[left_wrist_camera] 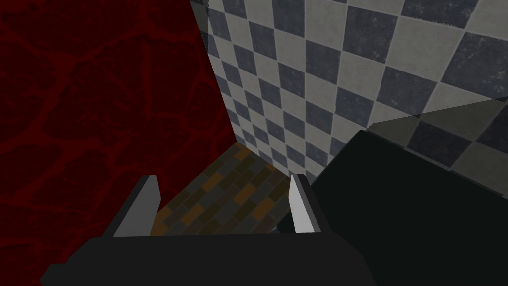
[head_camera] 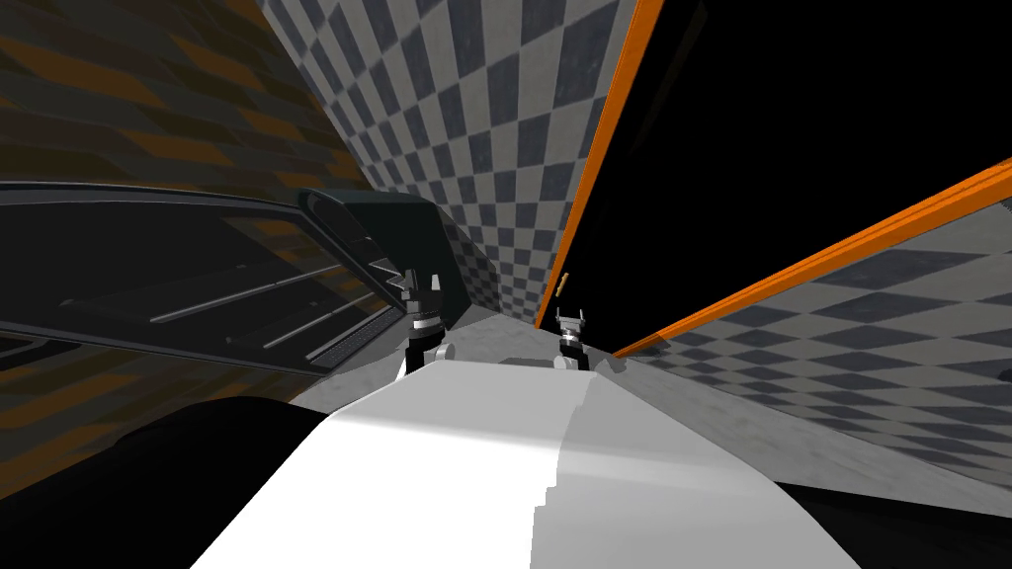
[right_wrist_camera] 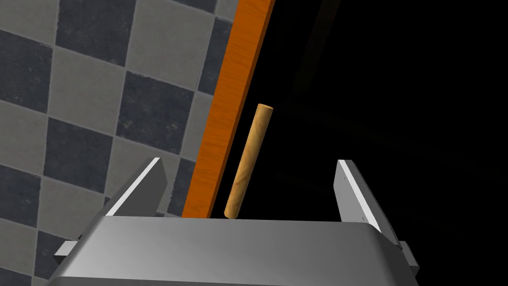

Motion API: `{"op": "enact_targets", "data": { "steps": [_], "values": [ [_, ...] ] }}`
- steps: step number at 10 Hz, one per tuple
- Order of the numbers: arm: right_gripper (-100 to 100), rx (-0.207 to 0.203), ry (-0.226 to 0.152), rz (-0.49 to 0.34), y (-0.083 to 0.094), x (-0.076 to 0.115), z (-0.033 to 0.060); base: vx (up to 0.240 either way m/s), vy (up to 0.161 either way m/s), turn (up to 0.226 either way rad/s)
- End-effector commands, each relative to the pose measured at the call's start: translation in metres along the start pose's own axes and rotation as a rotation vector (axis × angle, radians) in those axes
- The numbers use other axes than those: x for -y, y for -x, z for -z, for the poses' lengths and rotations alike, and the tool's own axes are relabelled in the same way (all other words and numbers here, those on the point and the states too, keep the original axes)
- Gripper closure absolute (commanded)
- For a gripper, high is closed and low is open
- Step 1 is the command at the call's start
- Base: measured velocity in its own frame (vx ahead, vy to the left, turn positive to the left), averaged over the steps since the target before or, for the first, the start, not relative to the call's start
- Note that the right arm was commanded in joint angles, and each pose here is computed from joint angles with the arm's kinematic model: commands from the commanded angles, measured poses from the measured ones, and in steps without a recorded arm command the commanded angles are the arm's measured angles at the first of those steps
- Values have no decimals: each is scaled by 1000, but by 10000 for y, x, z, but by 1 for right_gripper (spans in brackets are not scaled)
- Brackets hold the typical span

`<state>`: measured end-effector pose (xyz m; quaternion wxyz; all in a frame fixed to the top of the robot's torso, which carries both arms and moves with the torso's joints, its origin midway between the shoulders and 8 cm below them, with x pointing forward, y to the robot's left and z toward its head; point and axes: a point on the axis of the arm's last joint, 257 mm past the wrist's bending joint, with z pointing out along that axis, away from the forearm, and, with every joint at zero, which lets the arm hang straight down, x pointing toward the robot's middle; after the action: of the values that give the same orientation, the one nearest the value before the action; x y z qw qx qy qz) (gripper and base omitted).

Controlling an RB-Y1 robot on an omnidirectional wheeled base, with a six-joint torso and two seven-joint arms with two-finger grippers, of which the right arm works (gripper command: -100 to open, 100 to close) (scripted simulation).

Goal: Pull the door open

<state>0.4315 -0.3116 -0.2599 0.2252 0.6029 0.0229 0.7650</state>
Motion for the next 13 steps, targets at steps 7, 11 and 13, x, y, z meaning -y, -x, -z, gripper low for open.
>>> {"op": "enact_targets", "data": {
  "steps": [7,11,13],
  "values": [
    [-100,114,21,-125,535,-60,149,85,-22,42],
    [-100,186,48,-195,874,-140,263,96,-29,53],
    [-100,221,66,-228,1041,-195,327,151,-39,58]
  ]
}}
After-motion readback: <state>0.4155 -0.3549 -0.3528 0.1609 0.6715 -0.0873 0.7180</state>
